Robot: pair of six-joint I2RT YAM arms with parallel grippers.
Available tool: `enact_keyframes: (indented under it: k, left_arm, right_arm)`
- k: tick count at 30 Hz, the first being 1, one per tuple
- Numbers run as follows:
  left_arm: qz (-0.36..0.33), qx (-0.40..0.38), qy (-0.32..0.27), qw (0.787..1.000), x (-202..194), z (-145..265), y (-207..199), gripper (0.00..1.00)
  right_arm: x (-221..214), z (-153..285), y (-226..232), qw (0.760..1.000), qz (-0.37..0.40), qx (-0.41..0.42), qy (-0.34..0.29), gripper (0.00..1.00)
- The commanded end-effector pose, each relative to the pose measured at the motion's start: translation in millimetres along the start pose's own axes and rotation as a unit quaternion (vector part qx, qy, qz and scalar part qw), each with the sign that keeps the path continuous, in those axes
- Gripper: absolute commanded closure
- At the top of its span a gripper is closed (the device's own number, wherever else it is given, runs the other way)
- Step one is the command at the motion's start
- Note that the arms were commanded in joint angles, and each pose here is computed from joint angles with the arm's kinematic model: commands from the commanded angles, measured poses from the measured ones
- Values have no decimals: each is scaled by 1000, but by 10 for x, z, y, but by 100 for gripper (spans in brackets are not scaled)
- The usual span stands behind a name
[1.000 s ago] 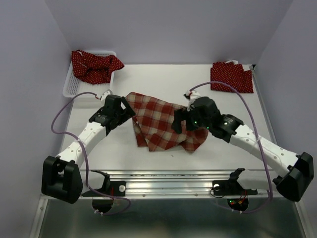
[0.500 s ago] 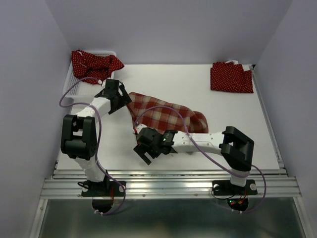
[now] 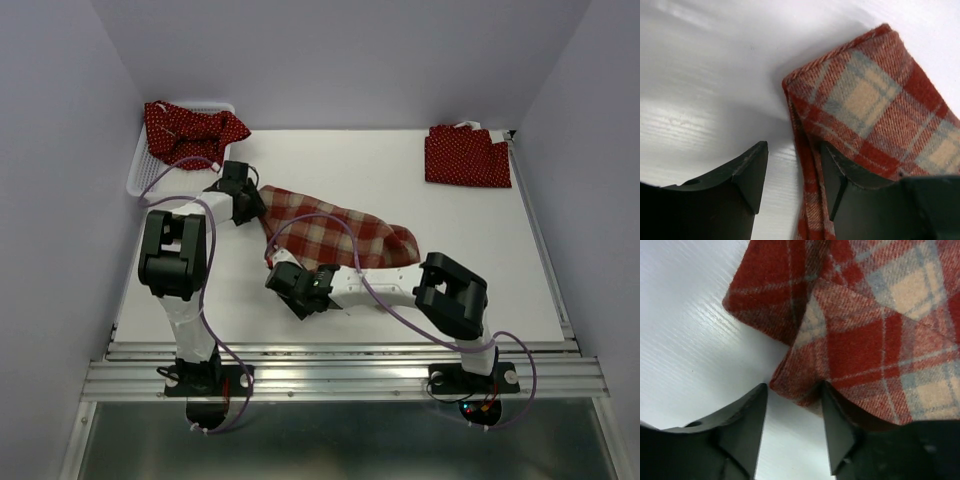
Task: Fold and stack the skirts
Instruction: Flatten the skirt out
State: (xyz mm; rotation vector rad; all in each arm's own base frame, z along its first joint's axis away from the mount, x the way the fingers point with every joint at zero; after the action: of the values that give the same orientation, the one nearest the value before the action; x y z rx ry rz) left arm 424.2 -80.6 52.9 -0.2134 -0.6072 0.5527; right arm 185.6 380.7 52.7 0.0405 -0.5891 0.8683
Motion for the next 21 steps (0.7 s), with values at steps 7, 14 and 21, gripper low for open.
enact_keyframes:
  k: [7, 14, 21]
  left_arm:
    - [-15, 25, 1, 1000, 103, -209, -3, 41]
    - [0, -15, -9, 1000, 25, -40, -30, 39]
    - [-10, -57, 41, 997, -311, 2, -103, 55]
  right_arm:
    - [-206, -29, -173, 998, -11, -53, 7, 94]
    - [-421, 379, -246, 1000, -12, -5, -3, 99]
    - [-376, 488, -261, 999, -31, 3, -24, 99]
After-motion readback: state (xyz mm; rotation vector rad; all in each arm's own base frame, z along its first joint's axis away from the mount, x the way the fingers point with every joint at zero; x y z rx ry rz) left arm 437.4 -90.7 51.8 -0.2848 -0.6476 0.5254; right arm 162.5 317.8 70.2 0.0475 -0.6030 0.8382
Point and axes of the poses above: each gripper's point midway between its finger pads, its own z axis back along the fingers, its own y axis along the line the jaws close on, x = y × z, the point moved 3 cm from there along z, back along the fingers, and after that the axes turned 7 degrees about z, right-handed, at the moved point
